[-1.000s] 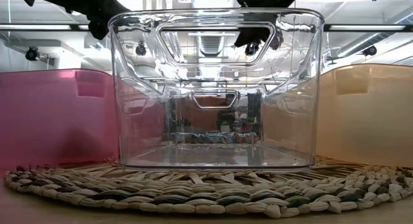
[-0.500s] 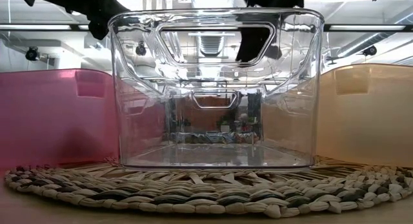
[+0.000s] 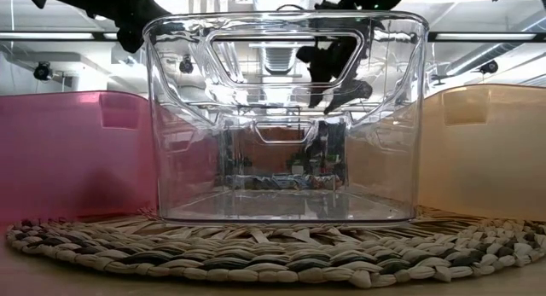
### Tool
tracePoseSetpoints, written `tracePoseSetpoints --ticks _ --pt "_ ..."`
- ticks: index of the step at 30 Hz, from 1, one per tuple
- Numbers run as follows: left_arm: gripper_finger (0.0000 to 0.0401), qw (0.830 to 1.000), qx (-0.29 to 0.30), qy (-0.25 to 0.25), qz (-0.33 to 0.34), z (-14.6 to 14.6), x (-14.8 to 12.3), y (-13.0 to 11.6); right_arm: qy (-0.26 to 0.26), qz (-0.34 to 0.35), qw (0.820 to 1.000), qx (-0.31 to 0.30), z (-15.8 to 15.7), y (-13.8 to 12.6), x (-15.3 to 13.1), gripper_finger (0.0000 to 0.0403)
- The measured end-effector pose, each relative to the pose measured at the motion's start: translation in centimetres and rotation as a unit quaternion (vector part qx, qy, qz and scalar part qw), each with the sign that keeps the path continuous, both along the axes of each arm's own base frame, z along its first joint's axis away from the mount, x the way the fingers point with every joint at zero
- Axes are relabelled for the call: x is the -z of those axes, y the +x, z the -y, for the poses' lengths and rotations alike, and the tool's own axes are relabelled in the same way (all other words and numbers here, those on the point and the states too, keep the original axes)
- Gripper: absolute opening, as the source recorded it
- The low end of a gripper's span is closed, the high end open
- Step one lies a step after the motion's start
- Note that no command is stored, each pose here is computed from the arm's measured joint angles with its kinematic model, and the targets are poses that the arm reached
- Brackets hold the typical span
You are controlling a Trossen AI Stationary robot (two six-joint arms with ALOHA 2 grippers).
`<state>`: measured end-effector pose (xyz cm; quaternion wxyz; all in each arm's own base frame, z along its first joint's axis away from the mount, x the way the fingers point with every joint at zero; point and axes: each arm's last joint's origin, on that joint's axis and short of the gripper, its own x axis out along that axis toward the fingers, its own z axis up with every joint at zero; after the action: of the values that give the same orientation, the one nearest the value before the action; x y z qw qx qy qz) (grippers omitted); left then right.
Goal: Pick and place Granola Bars by type
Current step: Put the yellow granola bar into the orange bin
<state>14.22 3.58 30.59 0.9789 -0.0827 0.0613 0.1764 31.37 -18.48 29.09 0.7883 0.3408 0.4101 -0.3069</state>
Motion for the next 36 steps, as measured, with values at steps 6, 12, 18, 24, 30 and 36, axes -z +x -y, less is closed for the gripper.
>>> tracePoseSetpoints --ticks 6,12,18,24,30,36 --pt "0.0 1.0 -0.001 -0.003 0.001 0.0 0.0 0.0 0.004 -0.023 0.999 0.025 2.0 0.2 0.6 0.0241" --pt "0.0 1.0 -0.003 -0.01 0.003 0.0 0.0 0.0 0.005 -0.028 0.999 0.031 3.0 0.3 1.3 0.0267" --pt "0.0 1.0 -0.004 -0.011 0.004 0.0 0.0 0.0 -0.013 -0.037 0.999 -0.007 3.0 0.4 1.4 0.0277" --pt "0.0 1.0 -0.007 -0.01 0.004 0.0 0.0 0.0 -0.017 -0.058 0.998 0.031 3.7 0.3 2.1 0.027" --pt "0.0 1.0 -0.008 -0.01 0.002 0.0 0.0 0.0 0.009 -0.089 0.995 0.042 4.7 0.7 4.8 0.0262" --pt "0.0 1.0 -0.008 -0.013 0.003 0.0 0.1 0.0 0.036 -0.119 0.991 0.053 5.3 1.3 7.5 0.0258"
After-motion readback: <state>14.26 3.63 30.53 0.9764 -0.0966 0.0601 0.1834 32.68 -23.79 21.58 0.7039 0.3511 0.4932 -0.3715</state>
